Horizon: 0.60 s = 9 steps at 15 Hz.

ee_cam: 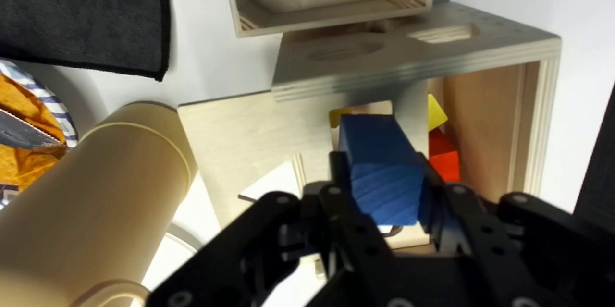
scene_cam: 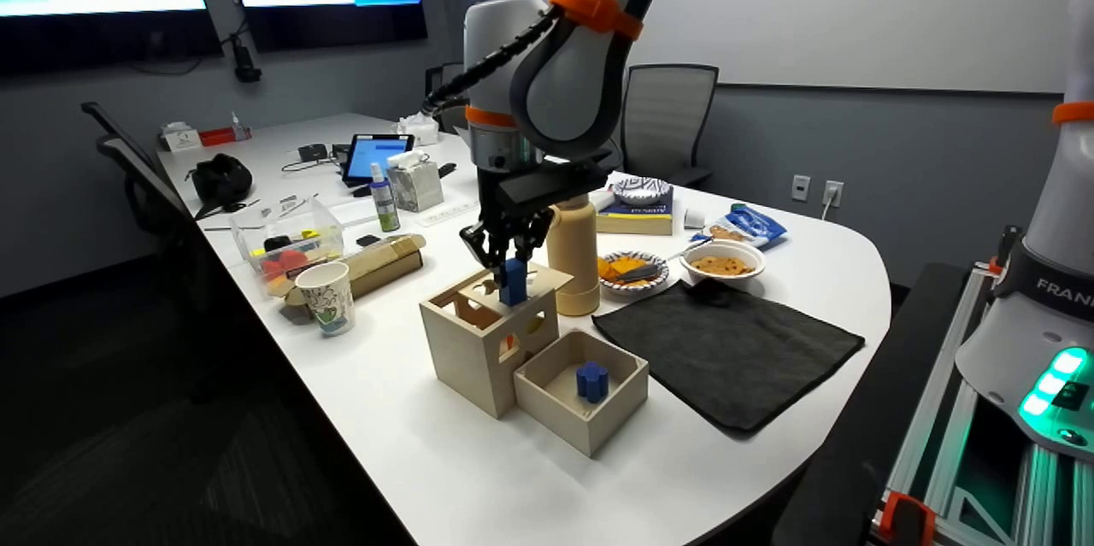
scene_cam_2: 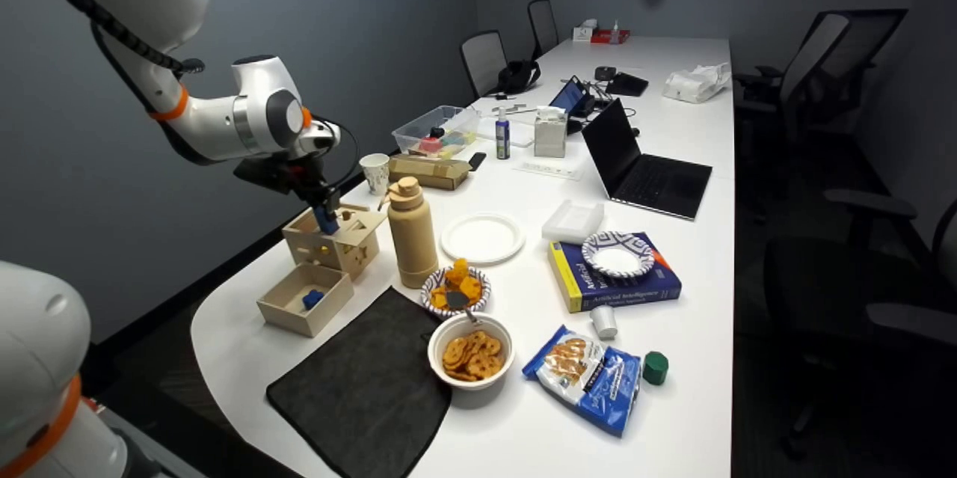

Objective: Pick up the yellow and blue objects and put them in the box

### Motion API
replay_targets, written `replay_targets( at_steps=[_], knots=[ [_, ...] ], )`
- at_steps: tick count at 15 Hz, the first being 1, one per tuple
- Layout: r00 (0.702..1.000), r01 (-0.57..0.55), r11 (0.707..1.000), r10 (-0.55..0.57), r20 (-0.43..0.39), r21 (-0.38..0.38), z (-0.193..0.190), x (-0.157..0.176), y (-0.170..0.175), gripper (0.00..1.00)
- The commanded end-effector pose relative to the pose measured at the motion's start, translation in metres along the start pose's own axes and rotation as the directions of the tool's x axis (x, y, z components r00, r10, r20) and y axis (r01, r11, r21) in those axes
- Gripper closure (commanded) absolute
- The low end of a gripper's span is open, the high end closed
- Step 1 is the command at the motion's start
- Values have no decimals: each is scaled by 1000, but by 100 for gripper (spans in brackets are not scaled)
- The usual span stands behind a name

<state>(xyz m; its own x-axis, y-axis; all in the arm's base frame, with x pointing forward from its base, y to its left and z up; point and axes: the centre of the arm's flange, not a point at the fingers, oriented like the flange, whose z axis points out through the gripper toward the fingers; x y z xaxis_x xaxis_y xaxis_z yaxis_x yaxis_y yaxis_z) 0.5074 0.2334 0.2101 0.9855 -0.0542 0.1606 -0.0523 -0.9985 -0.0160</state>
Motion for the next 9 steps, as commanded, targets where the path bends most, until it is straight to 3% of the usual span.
replay_targets(
  at_steps=[1, 9],
  knots=[
    [1000, 6, 1000, -5, 14, -18, 6, 10, -2, 91],
    [994, 98, 994, -95, 57, -42, 9, 20, -11, 91]
  ],
)
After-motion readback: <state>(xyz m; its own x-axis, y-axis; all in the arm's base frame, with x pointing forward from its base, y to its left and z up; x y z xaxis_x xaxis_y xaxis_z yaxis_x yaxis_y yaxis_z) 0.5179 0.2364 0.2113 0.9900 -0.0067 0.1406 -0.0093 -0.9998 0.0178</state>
